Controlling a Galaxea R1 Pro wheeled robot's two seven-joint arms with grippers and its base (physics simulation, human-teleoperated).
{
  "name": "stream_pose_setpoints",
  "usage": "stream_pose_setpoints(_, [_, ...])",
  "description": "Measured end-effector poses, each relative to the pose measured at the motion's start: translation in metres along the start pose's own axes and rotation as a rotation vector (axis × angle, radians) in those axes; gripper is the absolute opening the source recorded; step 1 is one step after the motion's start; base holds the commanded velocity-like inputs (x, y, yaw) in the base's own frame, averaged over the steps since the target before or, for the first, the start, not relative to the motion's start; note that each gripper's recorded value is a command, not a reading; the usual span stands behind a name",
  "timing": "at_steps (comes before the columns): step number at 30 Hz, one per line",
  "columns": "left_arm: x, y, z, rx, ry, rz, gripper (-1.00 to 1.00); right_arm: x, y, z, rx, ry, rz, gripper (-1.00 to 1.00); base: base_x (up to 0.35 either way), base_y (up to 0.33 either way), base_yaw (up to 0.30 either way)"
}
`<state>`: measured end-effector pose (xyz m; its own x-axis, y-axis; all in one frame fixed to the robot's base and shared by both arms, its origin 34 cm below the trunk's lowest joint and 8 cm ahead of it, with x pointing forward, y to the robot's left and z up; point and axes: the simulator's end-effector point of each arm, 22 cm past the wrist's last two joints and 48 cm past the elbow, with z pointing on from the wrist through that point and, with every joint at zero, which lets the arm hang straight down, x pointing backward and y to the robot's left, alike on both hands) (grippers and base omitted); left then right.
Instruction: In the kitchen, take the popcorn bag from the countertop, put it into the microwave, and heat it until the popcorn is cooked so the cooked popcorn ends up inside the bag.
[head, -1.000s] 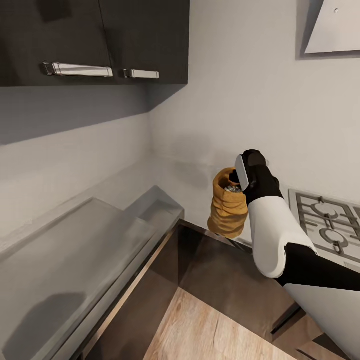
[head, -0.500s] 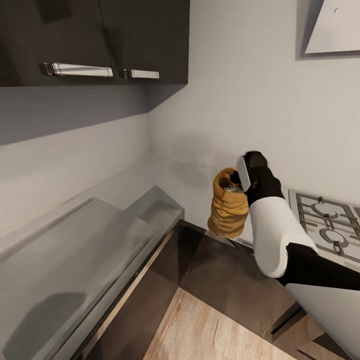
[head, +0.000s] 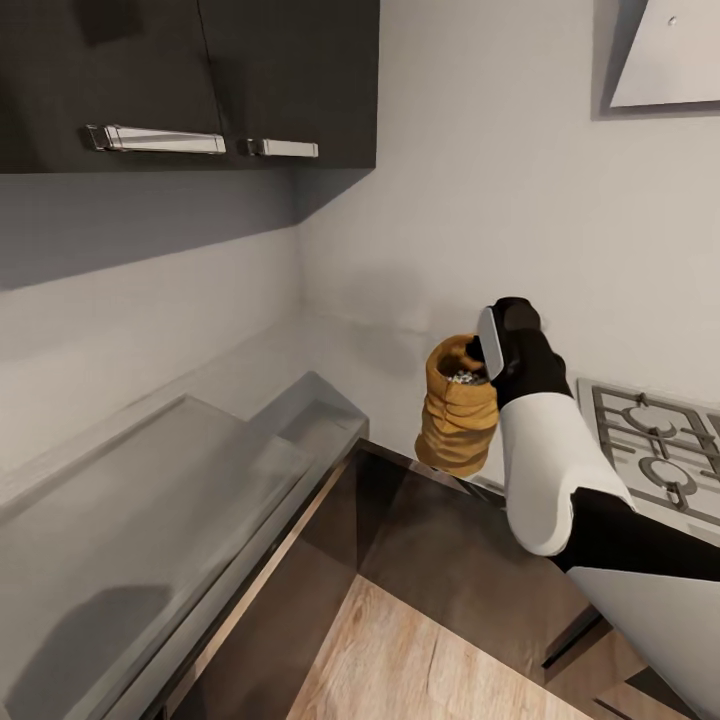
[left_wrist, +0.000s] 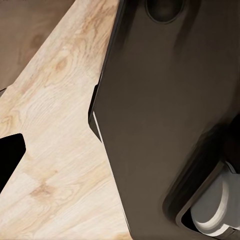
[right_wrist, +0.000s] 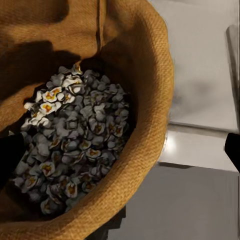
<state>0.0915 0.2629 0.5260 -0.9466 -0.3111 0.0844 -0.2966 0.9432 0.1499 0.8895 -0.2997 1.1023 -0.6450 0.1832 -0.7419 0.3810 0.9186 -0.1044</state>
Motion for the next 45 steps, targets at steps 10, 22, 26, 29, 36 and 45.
stream_pose_setpoints(10, [0.000, 0.000, 0.000, 0.001, -0.001, 0.000, 1.00, 0.007, -0.015, 0.010, 0.004, 0.023, 0.093, 1.00, 0.000, 0.000, 0.000])
stream_pose_setpoints(22, [0.000, 0.000, 0.000, 0.000, 0.000, 0.000, 1.00, 0.008, -0.012, 0.012, -0.003, 0.022, 0.095, 1.00, 0.000, 0.000, 0.000])
stream_pose_setpoints(26, [0.000, 0.000, 0.000, 0.000, 0.000, 0.000, 1.00, 0.009, -0.011, 0.013, -0.004, 0.022, 0.096, 1.00, 0.000, 0.000, 0.000])
stream_pose_setpoints(29, [0.000, 0.000, 0.000, 0.000, 0.000, 0.000, 1.00, 0.017, -0.012, 0.018, -0.001, 0.023, 0.098, 1.00, 0.000, 0.000, 0.000])
stream_pose_setpoints(36, [0.000, 0.000, 0.000, 0.000, 0.000, 0.000, 1.00, 0.029, -0.007, 0.025, -0.020, 0.030, 0.121, 1.00, 0.000, 0.000, 0.000])
stream_pose_setpoints(45, [0.000, 0.000, 0.000, 0.000, 0.000, 0.000, 1.00, 0.047, -0.010, 0.035, -0.027, 0.057, 0.159, 1.00, 0.000, 0.000, 0.000])
